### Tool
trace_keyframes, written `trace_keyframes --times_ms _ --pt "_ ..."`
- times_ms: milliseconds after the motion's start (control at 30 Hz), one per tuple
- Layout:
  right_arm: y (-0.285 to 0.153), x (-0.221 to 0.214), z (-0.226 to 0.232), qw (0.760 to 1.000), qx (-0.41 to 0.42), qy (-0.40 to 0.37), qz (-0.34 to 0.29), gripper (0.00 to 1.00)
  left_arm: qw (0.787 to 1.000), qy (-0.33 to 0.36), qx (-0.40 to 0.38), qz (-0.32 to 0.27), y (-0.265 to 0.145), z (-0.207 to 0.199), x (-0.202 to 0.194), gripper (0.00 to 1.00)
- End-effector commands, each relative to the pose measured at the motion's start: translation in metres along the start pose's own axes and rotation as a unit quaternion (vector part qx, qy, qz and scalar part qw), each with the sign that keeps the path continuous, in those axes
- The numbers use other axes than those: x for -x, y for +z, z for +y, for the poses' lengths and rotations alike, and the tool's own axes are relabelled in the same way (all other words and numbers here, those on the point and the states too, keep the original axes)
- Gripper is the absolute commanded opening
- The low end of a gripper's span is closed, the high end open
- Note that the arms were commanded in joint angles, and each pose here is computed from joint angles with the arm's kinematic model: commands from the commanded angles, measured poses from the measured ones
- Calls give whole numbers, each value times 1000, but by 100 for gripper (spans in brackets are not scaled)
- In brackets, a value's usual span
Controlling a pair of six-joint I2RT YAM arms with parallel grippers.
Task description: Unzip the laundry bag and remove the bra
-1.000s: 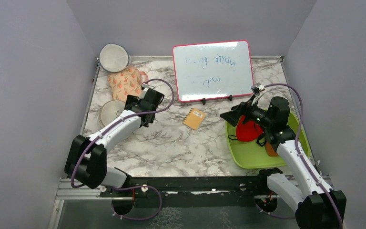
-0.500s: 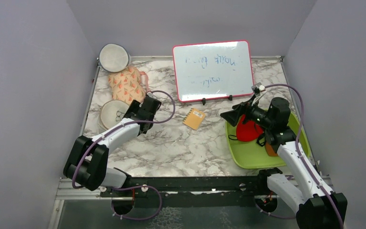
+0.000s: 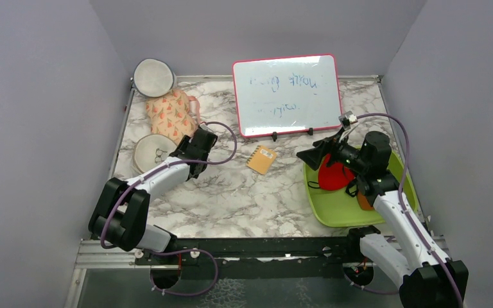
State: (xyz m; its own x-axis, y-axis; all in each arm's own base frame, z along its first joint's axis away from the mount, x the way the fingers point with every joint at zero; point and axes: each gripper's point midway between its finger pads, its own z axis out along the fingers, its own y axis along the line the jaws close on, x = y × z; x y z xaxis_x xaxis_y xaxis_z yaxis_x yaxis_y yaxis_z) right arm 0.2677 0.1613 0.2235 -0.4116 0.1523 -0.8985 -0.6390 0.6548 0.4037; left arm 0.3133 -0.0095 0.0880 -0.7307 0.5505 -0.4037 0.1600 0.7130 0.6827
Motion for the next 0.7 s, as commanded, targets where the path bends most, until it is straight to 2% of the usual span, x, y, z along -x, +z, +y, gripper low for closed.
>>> trace_keyframes --times_ms 0,33,100,300,533,667 --pt "1 3 -2 1000 -6 -10 -5 100 999 -39 -19 -16 -2 -4 8 22" --pt "2 3 -2 1000 -6 -8 -4 100 998 -49 -31 -19 -3 -8 9 21" --pt "3 2 1 1000 3 -6 -1 100 996 -64 -59 -24 -6 -17 11 11" --pt "8 -8 0 1000 16 11 16 100 986 -103 -118 -57 -24 -26 31 1" --pt "12 -12 7 998 51 12 20 100 956 -132 -224 -132 -53 -55 53 0" --pt "14 -17 3 998 47 14 26 100 926 -137 -296 -192 -88 -74 72 0"
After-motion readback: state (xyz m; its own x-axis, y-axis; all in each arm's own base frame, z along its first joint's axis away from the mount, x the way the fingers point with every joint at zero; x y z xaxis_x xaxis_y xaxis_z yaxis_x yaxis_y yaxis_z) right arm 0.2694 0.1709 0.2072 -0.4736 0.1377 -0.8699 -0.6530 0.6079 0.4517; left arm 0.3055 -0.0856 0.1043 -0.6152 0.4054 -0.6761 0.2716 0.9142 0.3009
